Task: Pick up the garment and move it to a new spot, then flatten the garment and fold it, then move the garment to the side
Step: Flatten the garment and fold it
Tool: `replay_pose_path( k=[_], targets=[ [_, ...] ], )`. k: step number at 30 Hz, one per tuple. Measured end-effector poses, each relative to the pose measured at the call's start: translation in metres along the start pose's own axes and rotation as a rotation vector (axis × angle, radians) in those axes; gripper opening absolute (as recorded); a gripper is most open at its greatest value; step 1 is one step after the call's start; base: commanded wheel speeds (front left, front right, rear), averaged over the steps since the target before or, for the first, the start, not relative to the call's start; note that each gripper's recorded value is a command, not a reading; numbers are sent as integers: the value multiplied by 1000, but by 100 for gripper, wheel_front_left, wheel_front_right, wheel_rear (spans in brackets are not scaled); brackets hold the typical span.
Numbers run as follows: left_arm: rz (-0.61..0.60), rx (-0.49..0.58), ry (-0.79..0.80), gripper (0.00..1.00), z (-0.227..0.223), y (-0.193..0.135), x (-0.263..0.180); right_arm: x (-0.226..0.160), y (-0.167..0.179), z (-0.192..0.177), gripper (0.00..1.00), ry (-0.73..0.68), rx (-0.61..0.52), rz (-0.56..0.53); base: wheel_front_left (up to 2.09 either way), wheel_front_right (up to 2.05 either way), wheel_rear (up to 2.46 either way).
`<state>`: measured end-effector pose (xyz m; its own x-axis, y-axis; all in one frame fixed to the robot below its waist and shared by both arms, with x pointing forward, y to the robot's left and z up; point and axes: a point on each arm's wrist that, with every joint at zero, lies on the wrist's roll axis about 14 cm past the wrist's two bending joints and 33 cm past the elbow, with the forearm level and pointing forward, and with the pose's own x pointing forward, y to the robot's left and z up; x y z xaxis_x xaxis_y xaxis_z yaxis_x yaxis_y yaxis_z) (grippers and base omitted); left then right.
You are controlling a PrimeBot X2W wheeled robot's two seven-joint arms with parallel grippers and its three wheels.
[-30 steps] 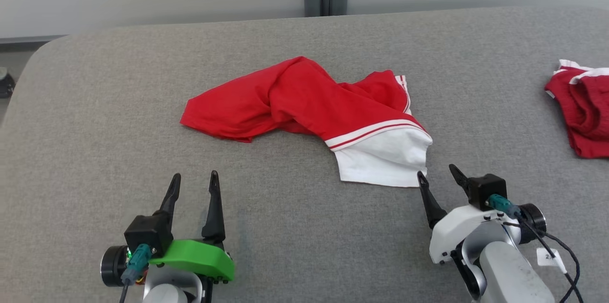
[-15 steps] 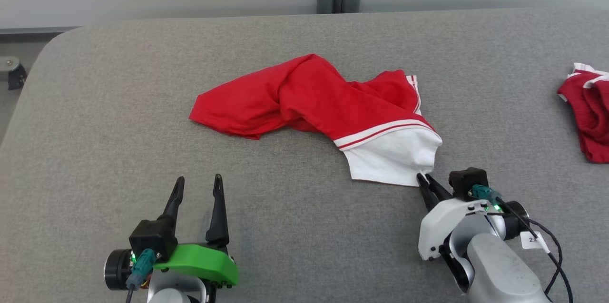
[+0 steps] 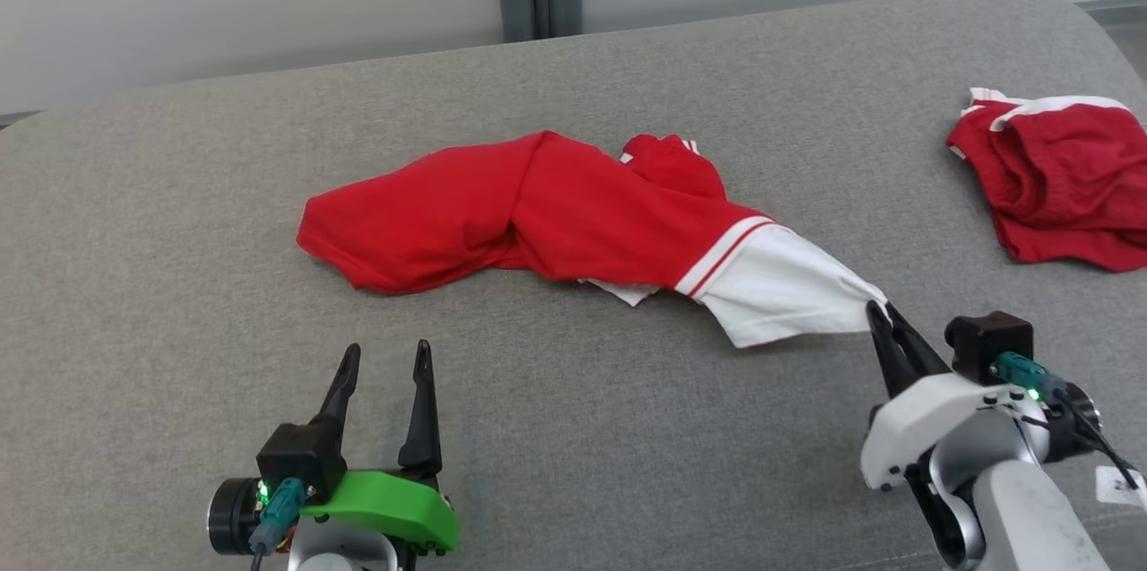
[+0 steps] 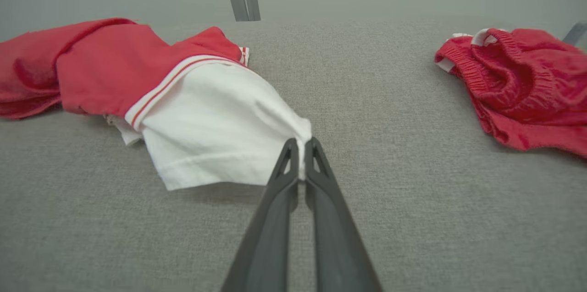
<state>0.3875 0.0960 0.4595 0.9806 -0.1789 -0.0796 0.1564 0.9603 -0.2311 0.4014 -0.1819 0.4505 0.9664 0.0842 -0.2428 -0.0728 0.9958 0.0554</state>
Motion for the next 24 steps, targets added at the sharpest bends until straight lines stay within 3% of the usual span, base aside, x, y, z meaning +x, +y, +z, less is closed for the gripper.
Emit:
replay_pose_path(
  k=[7, 12, 13, 14, 15, 16, 24],
  targets=[
    [-42, 0, 17, 100, -6, -12, 5, -44, -37, -10, 0, 81, 6, -120, 0, 0, 0],
    [-47, 2, 24, 100, -8, -13, 3, -55, -57, -21, 0, 113, 32, -192, 0, 0, 0],
    [-46, 3, 24, 100, -8, -12, 3, -55, -60, -22, 5, 108, 38, -202, 0, 0, 0],
    [-46, 6, 25, 100, -9, -12, 2, -56, -64, -24, 26, 104, 35, -216, 0, 0, 0],
    [-46, 6, 25, 100, -9, -12, 2, -55, -67, -26, 76, 103, 32, -226, 0, 0, 0],
    [-46, 6, 25, 100, -9, -12, 2, -54, -68, -27, 100, 98, 33, -230, 0, 0, 0],
    [-57, 13, 6, 100, -2, -16, -3, -48, -68, 7, 100, -60, 8, -233, 0, 0, 0]
  ],
)
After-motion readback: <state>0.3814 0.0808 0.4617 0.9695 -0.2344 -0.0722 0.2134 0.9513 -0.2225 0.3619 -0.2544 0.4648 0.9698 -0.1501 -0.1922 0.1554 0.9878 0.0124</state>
